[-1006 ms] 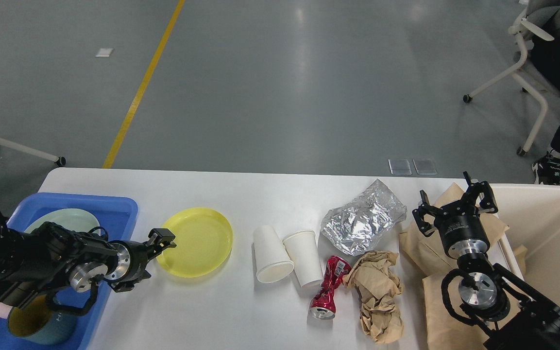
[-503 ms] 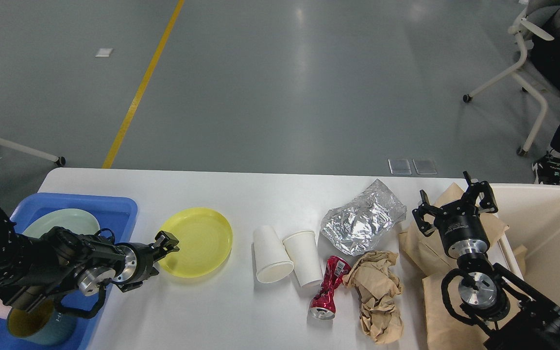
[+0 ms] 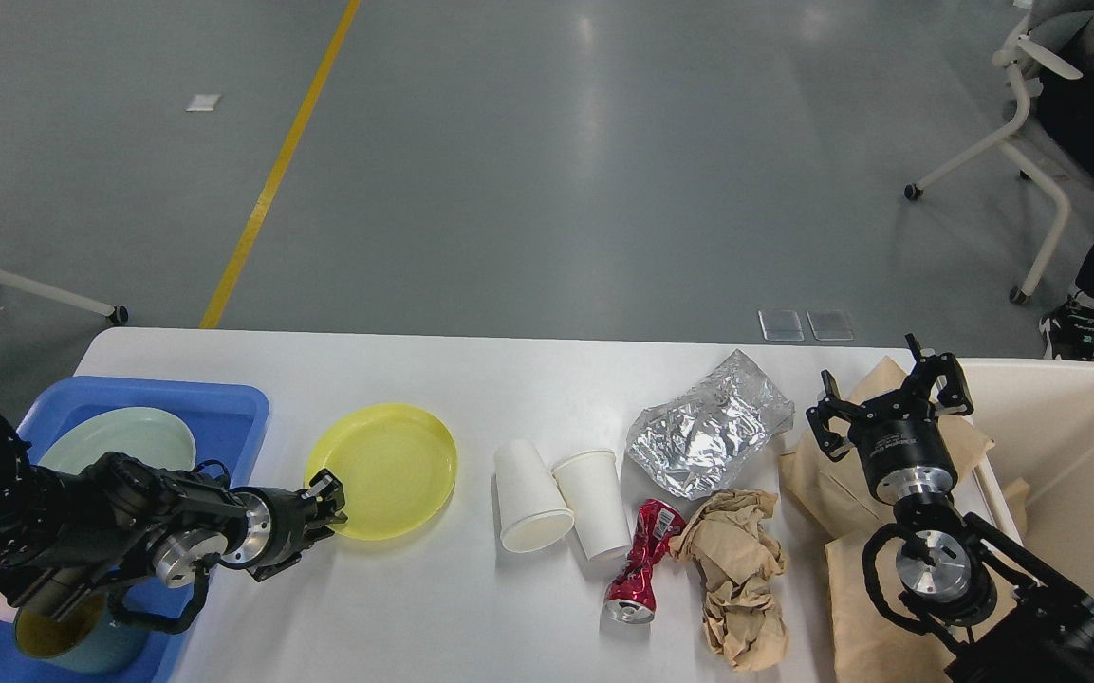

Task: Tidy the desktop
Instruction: 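Grasp the edge of the yellow plate with the left gripper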

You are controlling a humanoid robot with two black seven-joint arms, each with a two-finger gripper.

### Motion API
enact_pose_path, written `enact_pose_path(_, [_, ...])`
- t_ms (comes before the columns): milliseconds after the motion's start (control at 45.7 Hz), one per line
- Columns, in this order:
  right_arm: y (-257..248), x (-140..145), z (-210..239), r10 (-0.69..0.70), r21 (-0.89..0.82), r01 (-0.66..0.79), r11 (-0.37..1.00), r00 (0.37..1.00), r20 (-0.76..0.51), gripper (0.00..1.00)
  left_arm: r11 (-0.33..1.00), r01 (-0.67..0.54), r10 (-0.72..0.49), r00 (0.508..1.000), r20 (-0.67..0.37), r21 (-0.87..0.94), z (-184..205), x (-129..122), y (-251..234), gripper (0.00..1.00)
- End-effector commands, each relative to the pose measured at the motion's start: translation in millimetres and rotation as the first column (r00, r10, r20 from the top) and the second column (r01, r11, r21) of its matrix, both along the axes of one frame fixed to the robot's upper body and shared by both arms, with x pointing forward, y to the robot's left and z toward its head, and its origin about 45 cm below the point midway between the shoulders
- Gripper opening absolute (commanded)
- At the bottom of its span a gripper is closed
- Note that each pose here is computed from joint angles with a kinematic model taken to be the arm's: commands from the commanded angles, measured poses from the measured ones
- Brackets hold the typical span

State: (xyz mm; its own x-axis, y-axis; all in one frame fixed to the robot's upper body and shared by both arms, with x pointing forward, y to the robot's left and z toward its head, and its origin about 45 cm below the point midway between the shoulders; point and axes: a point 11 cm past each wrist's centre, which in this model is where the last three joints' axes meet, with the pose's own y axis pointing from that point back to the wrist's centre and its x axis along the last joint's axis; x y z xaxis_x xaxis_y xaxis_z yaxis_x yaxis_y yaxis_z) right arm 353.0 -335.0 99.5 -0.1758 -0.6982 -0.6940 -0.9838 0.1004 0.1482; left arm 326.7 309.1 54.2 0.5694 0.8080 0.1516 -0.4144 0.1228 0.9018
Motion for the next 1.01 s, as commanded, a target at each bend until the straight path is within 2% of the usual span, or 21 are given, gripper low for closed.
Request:
enact_pose_path(0, [1, 0, 0, 0.001, 0.001, -0.001, 1.0, 1.0, 0.0, 1.0, 1.0, 0.004, -0.004, 1.0, -0.01, -0.01, 0, -1, -1, 0.1])
enact_pose_path(66, [1, 0, 0, 0.001, 0.001, -0.001, 1.0, 1.0, 0.0, 1.0, 1.0, 0.006, -0.006, 1.0, -0.018, -0.011, 0, -3, -1, 0.01])
enact_pose_path(131, [1, 0, 0, 0.001, 0.001, -0.001, 1.0, 1.0, 0.0, 1.0, 1.0, 0.002, -0.002, 0.999, -0.033, 0.0, -1, -4, 0, 0.0])
enact_pose_path(503, [0, 0, 0, 0.0, 0.0, 0.0, 1.0, 1.0, 0.0, 1.0, 1.0, -0.016, 0.015, 0.996, -0.09, -0.013, 8, -6, 17, 0.0])
enact_pose_path(984, [1, 0, 0, 0.001, 0.001, -0.001, 1.0, 1.0, 0.0, 1.0, 0.999, -0.015, 0.011, 0.993, -0.114, -0.029, 23, -5, 19, 0.0])
